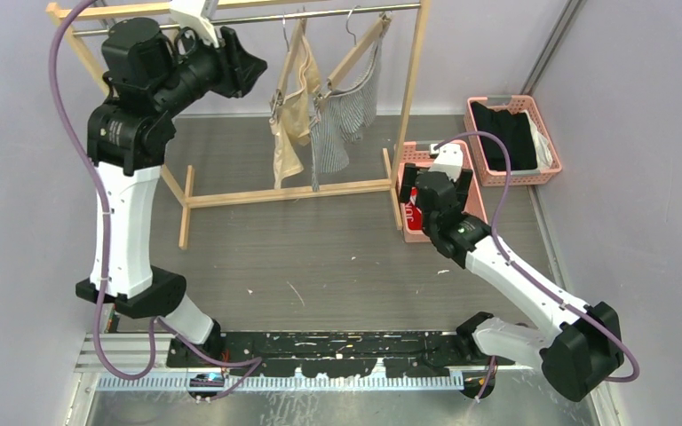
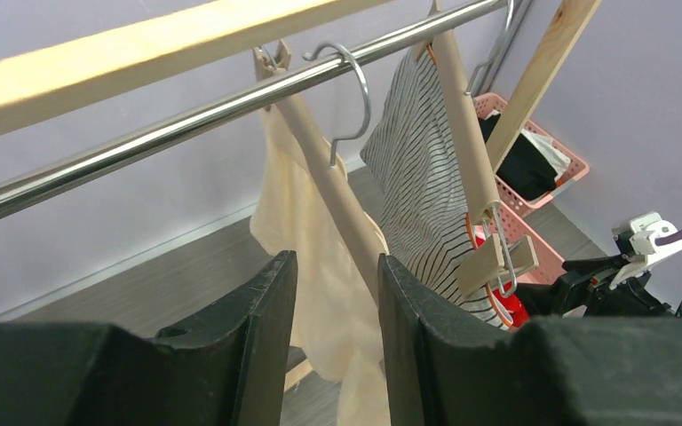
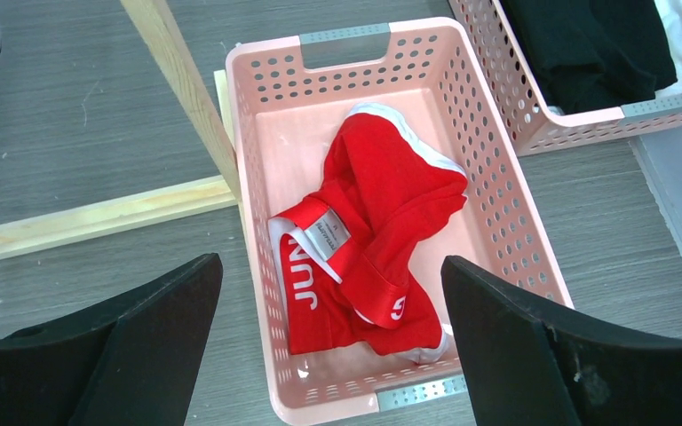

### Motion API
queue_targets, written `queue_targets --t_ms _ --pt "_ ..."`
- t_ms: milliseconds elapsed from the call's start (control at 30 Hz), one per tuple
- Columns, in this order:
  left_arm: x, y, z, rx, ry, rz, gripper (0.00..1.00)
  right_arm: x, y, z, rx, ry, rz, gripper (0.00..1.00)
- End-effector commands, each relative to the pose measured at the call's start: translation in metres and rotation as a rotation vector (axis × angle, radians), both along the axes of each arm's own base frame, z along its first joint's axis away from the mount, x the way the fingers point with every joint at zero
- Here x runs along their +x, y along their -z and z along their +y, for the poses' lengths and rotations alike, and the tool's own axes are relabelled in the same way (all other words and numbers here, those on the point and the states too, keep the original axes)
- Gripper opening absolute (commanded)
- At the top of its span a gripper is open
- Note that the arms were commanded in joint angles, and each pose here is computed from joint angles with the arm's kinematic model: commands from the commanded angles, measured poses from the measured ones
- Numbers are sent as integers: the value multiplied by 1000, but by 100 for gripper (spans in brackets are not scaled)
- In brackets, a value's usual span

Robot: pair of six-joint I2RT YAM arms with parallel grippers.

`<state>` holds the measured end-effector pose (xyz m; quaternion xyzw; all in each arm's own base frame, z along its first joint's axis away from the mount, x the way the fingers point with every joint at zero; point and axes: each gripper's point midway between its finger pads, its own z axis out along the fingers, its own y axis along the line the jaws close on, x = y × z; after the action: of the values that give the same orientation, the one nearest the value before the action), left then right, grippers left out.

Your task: Remove the underwear clipped to the hanger

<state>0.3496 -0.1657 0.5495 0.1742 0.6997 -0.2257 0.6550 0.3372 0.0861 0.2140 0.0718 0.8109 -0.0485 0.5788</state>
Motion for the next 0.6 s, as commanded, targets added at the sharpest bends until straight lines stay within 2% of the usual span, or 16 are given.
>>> queue_targets --t_ms 0,333,567 --pt "-6 -24 -7 -4 -11 -94 40 -1 -23 -3 -12 35 -57 100" --pt "2 -22 -33 -37 30 -110 43 -5 -20 12 -50 -12 -52 100" --pt "14 -6 -39 -23 7 -81 50 -9 -21 19 -47 -45 -63 100"
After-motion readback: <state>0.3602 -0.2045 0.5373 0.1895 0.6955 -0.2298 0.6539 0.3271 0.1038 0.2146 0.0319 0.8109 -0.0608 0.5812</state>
